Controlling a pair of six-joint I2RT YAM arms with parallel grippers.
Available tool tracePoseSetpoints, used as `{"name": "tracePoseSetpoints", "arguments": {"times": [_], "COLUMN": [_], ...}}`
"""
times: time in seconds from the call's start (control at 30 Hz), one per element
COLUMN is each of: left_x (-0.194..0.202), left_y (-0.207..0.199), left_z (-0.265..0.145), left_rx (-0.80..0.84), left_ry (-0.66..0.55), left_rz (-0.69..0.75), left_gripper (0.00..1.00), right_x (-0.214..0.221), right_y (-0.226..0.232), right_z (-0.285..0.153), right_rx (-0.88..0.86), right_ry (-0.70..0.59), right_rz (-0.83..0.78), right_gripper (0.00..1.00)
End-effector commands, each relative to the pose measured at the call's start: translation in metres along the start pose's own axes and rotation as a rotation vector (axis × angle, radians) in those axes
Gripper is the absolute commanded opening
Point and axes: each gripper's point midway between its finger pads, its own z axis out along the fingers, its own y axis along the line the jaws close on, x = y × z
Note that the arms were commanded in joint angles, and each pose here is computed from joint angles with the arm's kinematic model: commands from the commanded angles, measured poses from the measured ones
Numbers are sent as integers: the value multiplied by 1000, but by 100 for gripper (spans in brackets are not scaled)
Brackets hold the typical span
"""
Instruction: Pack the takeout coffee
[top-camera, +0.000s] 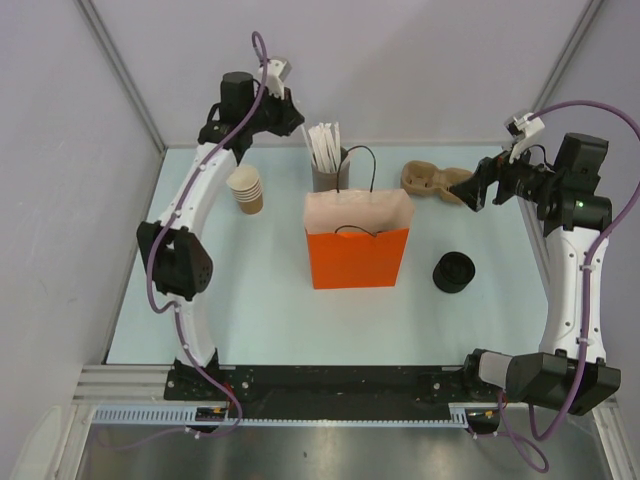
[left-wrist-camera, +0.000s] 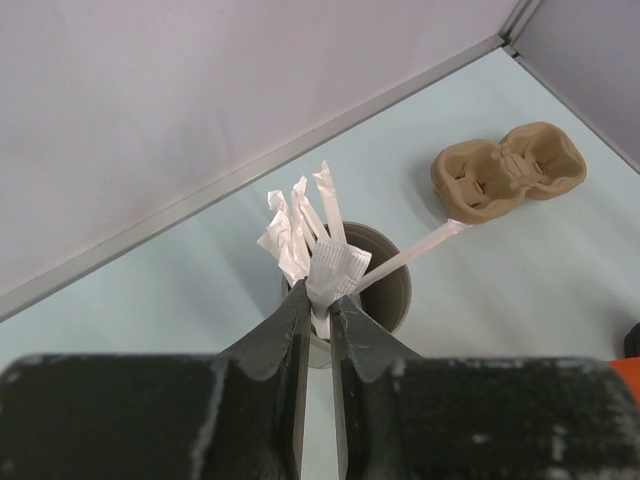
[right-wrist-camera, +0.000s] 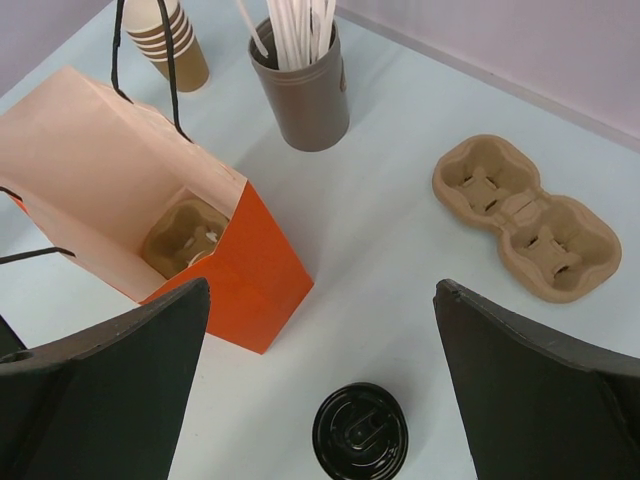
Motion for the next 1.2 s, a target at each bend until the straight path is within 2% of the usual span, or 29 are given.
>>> {"name": "tracePoseSetpoints", "arguments": {"times": [0.0, 0.57, 1.17], "left_x": [-41, -85, -131], "left_y": [-13, -26, -55], "left_z": [-31, -70, -130], "left_rx": [-13, -35, -23], "left_ry": [-81, -161, -263], "left_rz": [56, 92, 150], "left_gripper": [17, 15, 15], "right_x": [-10, -11, -9], "right_y": [13, 21, 26], "right_z": [-6, -6, -2], "right_rx": [-25, -43, -49], "right_ry": [-36, -40, -31], "right_rz": [-44, -60, -85], "right_gripper": [100, 100, 100]}}
